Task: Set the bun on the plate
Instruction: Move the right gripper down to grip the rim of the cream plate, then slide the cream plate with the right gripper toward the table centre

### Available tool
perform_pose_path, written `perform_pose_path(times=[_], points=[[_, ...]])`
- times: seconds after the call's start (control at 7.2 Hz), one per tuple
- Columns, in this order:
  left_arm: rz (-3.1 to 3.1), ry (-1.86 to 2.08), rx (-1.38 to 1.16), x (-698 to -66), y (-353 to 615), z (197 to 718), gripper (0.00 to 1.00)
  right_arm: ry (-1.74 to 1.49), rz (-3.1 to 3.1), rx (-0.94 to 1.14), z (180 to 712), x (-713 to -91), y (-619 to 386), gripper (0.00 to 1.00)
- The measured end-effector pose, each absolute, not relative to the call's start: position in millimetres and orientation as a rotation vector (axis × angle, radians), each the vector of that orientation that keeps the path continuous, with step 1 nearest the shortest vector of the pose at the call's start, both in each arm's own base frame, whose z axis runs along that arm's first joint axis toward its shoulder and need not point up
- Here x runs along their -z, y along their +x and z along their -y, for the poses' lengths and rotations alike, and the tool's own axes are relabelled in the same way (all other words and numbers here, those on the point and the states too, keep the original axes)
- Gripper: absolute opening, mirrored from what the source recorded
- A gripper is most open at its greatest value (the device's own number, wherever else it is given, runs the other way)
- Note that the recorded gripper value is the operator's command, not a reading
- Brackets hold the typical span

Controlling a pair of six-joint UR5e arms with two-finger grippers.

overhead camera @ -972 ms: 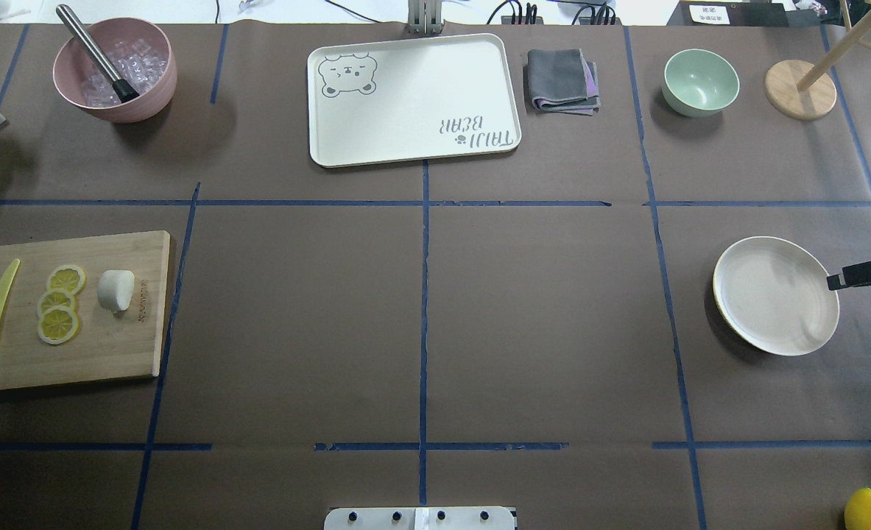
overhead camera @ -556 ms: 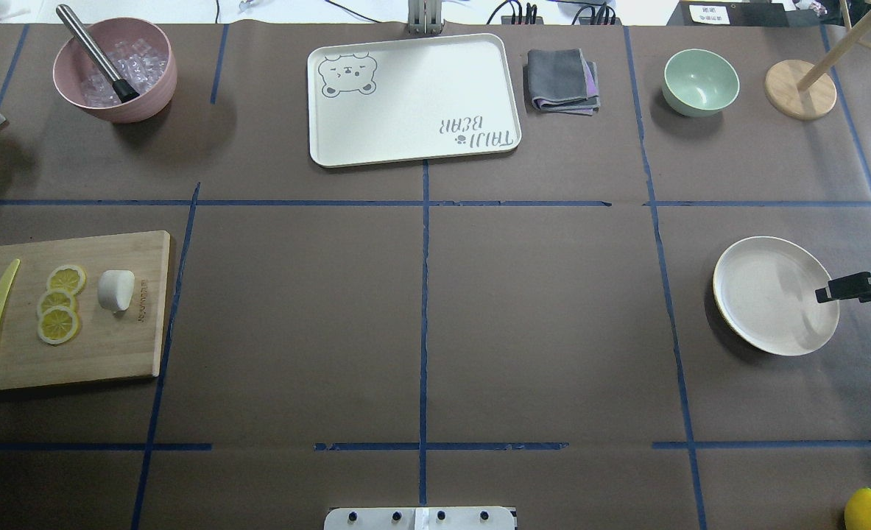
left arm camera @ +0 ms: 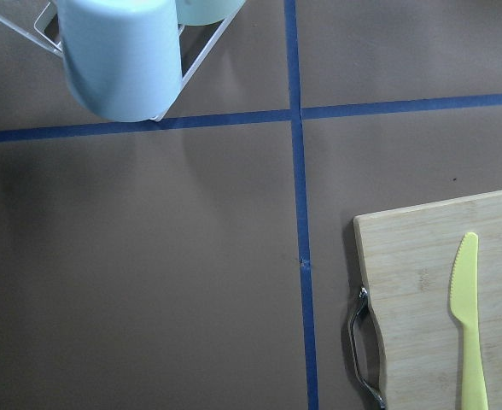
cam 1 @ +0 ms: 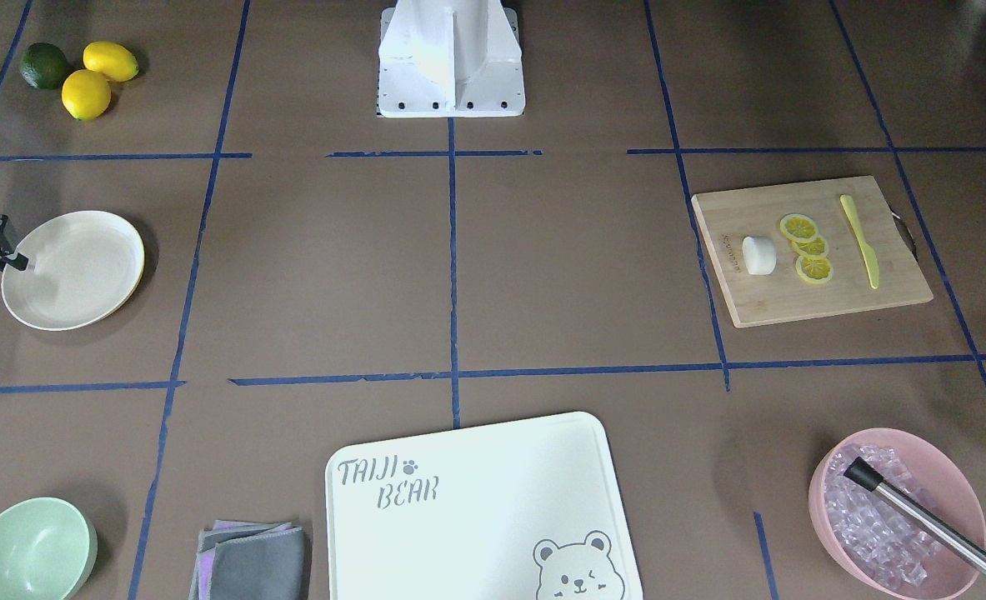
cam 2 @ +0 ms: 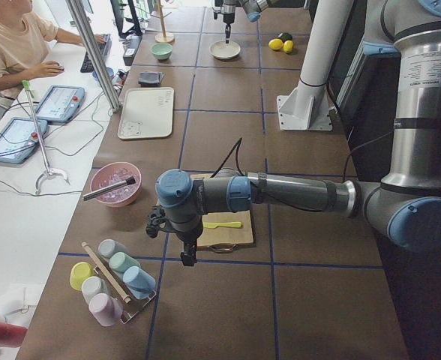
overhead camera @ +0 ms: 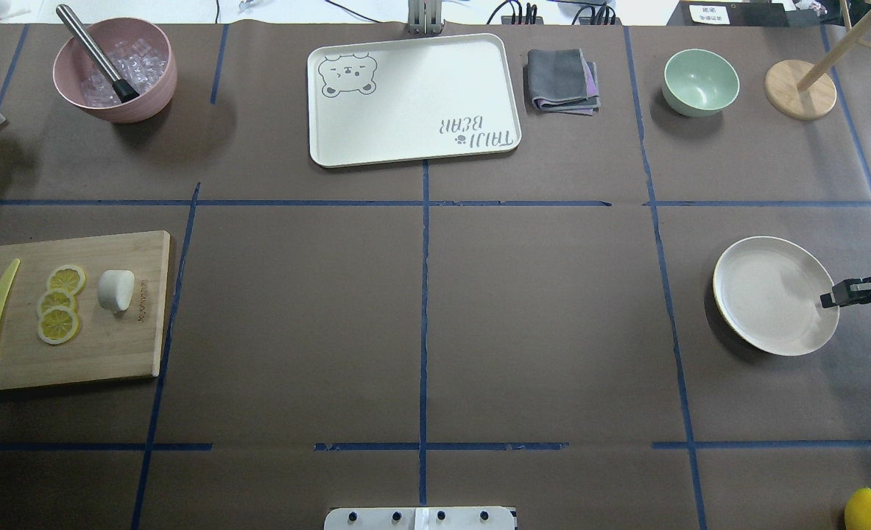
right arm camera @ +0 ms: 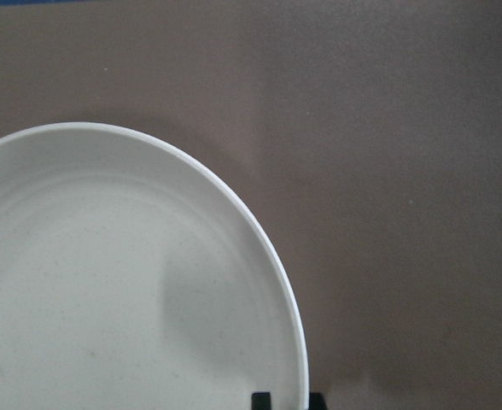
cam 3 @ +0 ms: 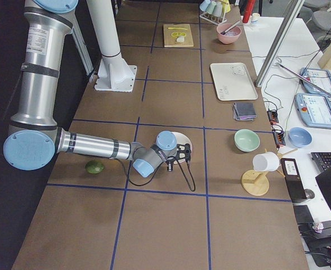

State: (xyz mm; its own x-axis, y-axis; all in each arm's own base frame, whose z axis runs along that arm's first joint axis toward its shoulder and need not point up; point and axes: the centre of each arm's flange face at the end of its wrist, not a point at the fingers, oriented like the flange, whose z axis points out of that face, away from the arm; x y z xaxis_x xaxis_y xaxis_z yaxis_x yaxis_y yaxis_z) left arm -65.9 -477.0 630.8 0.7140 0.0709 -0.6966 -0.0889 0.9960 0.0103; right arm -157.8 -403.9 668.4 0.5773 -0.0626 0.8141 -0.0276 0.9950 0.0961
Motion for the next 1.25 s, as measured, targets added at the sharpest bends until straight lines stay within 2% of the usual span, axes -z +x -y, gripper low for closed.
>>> perform_pose_path(times=[0.28, 0.56, 0.83, 1.25], points=[[-0.771, -0.025, -0.088, -631, -66, 477, 1.0, 0.121, 1.0, 0.05, 415, -643, -166, 0.0], [-0.771, -0.025, -0.088, -631, -66, 477, 1.0, 0.169, 1.09, 0.107, 447, -582, -189, 0.0], [-0.771, -0.025, -0.088, -630, -66, 477, 1.0, 0.137, 1.169, 0.057, 494, -497, -247, 0.0], [-0.771, -0.023, -0.089, -630, -66, 477, 1.0, -0.022, 1.186, -0.084, 512, -356, -392, 0.01]])
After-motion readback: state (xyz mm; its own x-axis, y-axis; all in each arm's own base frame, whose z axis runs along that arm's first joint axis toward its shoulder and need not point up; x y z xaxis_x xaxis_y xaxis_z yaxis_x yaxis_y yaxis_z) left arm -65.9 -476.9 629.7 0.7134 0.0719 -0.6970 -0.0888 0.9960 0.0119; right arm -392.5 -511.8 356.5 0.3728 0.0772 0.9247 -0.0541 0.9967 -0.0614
